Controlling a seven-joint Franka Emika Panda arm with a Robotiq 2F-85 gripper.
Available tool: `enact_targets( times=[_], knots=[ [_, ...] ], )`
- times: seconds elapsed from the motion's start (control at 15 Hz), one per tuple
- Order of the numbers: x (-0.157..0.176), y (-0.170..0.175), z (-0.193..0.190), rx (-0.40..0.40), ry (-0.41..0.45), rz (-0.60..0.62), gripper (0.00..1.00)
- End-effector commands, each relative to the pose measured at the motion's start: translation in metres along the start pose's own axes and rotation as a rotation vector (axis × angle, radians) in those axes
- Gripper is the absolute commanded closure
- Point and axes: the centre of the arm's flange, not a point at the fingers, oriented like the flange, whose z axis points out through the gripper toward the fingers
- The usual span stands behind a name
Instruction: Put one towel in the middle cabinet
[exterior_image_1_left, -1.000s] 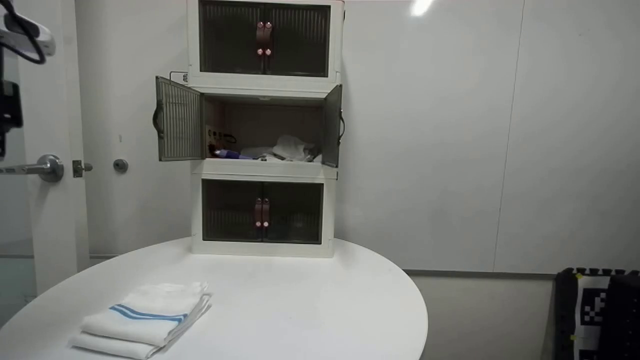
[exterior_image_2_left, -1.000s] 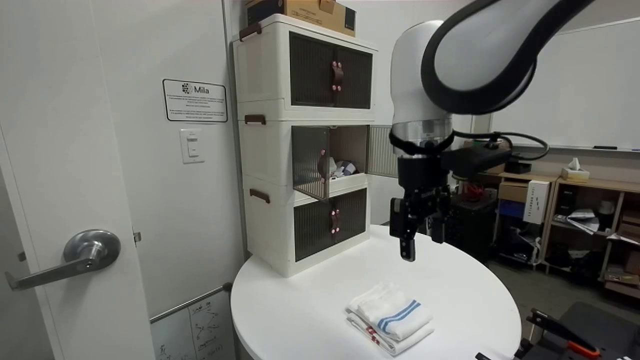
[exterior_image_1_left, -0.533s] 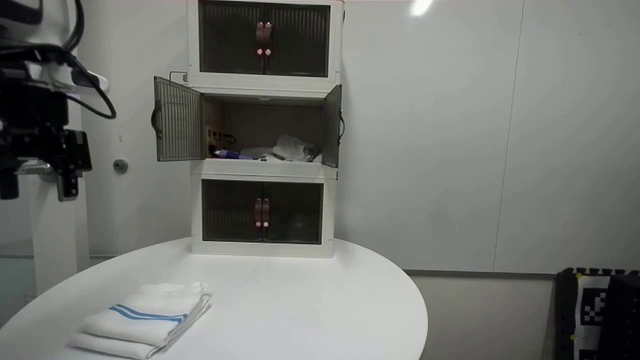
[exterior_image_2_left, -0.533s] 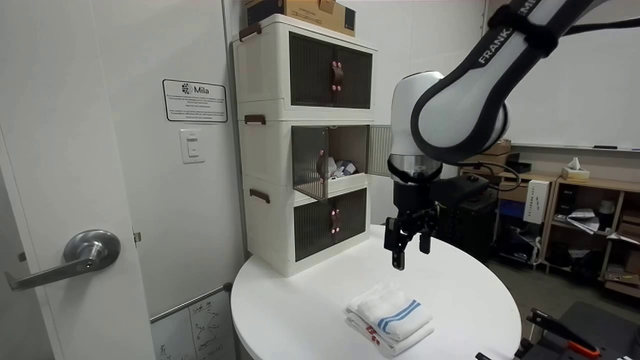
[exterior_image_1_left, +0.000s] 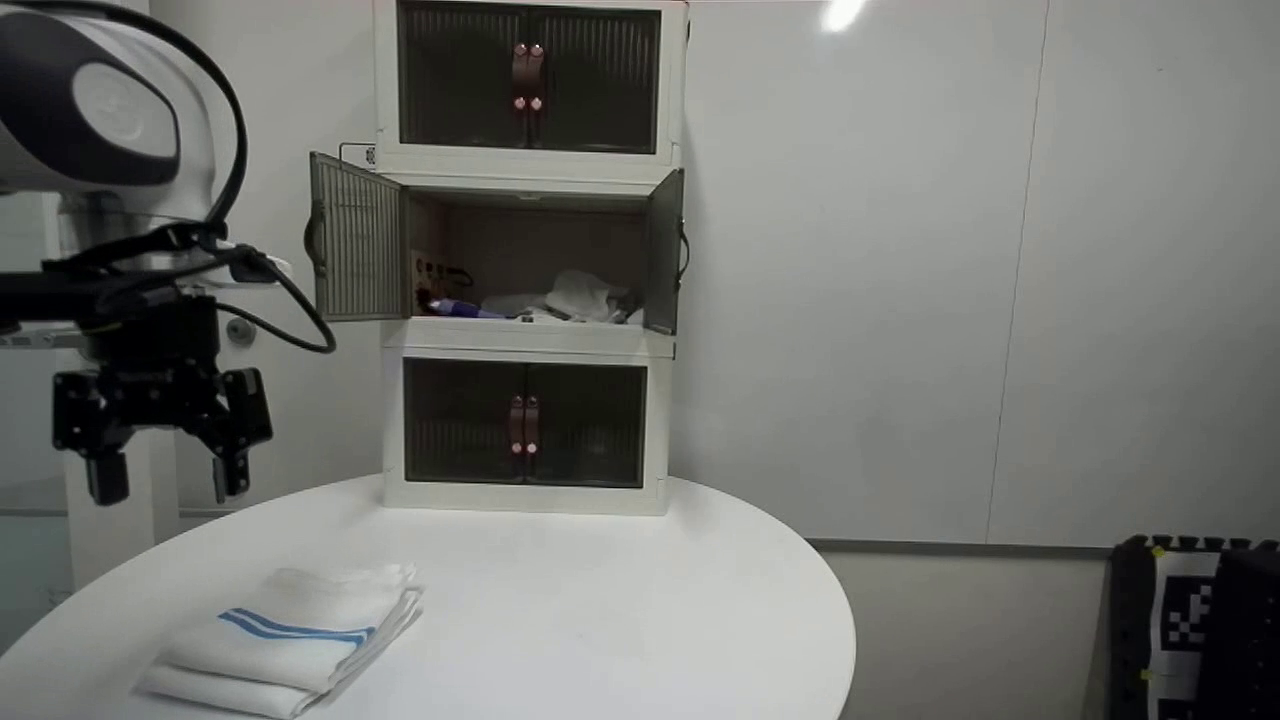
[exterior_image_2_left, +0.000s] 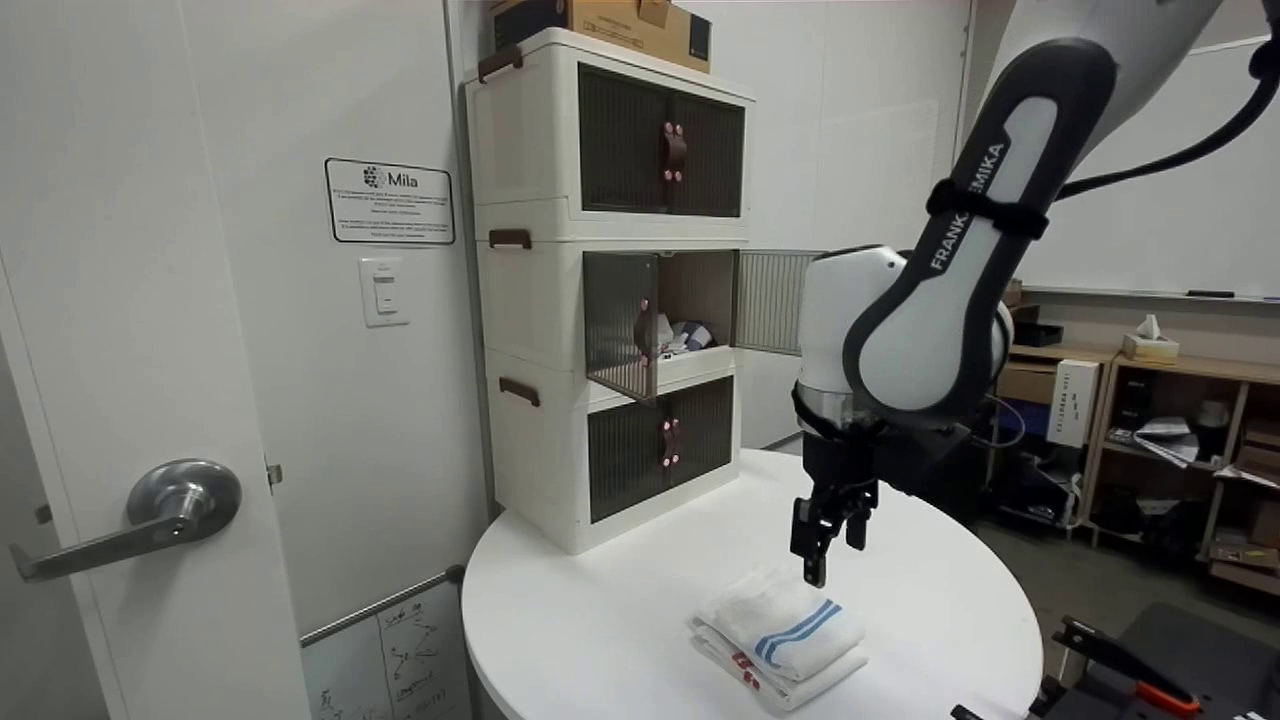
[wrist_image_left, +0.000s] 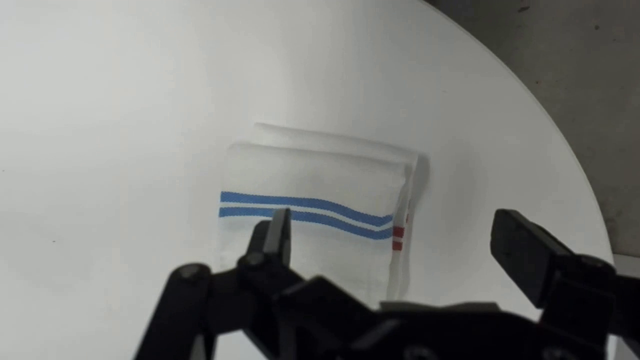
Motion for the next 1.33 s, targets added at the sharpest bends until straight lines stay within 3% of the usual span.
enact_targets(
  times=[0.0, 0.53, 1.27],
  knots=[
    [-0.008, 0.018, 0.045, -0.034, 0.034, -0.016, 0.00],
    [-0.002, 0.060, 0.099, -0.021, 0.081, 0.050, 0.00],
    [0.046, 0.043, 0.166, -0.003, 0.098, 0.011, 0.00]
  ],
)
